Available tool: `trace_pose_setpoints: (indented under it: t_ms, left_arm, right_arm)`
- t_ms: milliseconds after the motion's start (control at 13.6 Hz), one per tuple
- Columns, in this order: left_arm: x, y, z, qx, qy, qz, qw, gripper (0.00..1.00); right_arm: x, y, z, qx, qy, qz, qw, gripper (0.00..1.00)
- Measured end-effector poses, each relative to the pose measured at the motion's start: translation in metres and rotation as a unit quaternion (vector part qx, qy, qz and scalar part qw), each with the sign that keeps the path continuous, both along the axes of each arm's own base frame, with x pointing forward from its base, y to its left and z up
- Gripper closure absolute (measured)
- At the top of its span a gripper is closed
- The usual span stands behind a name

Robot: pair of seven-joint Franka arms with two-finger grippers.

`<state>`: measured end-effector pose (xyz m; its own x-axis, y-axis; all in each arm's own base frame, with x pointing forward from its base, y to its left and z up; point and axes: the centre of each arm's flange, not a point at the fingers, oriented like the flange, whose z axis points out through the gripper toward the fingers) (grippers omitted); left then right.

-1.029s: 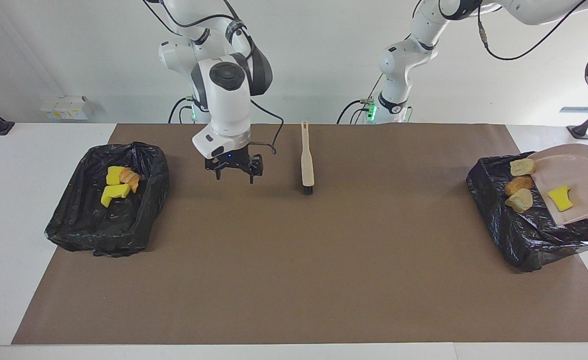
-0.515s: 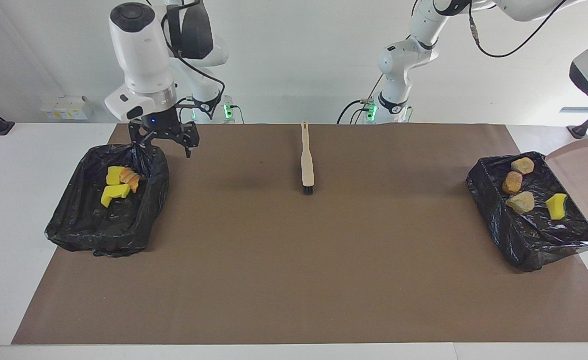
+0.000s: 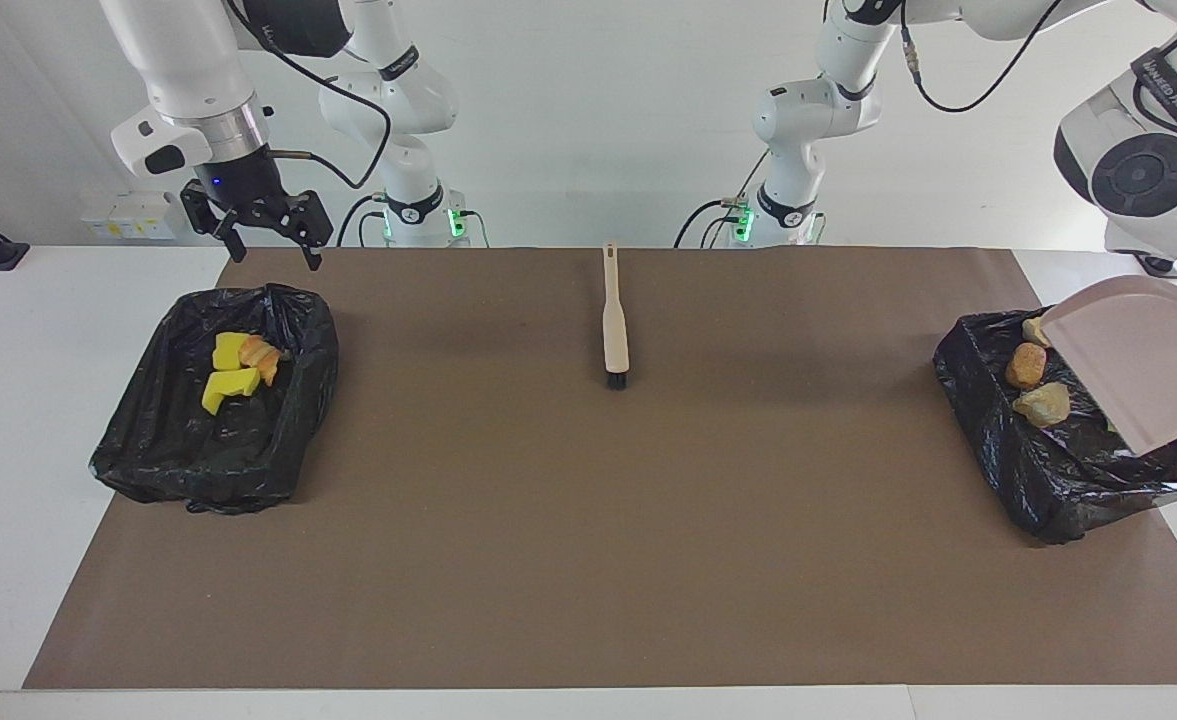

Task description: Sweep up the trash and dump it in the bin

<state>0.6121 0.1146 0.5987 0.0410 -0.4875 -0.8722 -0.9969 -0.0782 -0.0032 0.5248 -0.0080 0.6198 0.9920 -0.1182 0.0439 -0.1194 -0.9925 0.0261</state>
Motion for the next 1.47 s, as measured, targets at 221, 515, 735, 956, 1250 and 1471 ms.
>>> trace_pose_setpoints:
  t_ms: [221, 515, 735, 956, 1250, 1471]
  left_arm:
    - [-0.001, -0.038, 0.000, -0.048, -0.006, -0.012, 0.999, 0.68]
    - [-0.003, -0.065, -0.011, -0.131, -0.020, -0.003, 0.991, 0.68]
    - [-0.008, -0.079, -0.023, -0.214, -0.053, 0.052, 0.974, 0.68]
    - [-0.013, -0.097, -0.032, -0.284, -0.092, 0.125, 0.946, 0.68]
    - [-0.017, -0.117, -0.039, -0.332, -0.150, 0.231, 0.902, 0.68]
    - [-0.023, -0.156, -0.051, -0.341, -0.205, 0.342, 0.851, 0.68]
  right_arm:
    - [0.000, -0.015, -0.001, 0.010, 0.000, -0.017, 1.000, 0.00]
    - [0.001, -0.032, -0.004, 0.014, 0.003, -0.033, 0.999, 0.00]
    - [0.000, -0.032, -0.004, 0.014, 0.004, -0.033, 0.999, 0.00]
    - [0.000, -0.035, -0.001, 0.014, 0.003, -0.029, 0.999, 0.00]
    - [-0.003, -0.061, -0.001, 0.015, 0.003, -0.006, 1.000, 0.00]
    - [-0.003, -0.068, -0.003, 0.016, 0.006, -0.002, 1.000, 0.00]
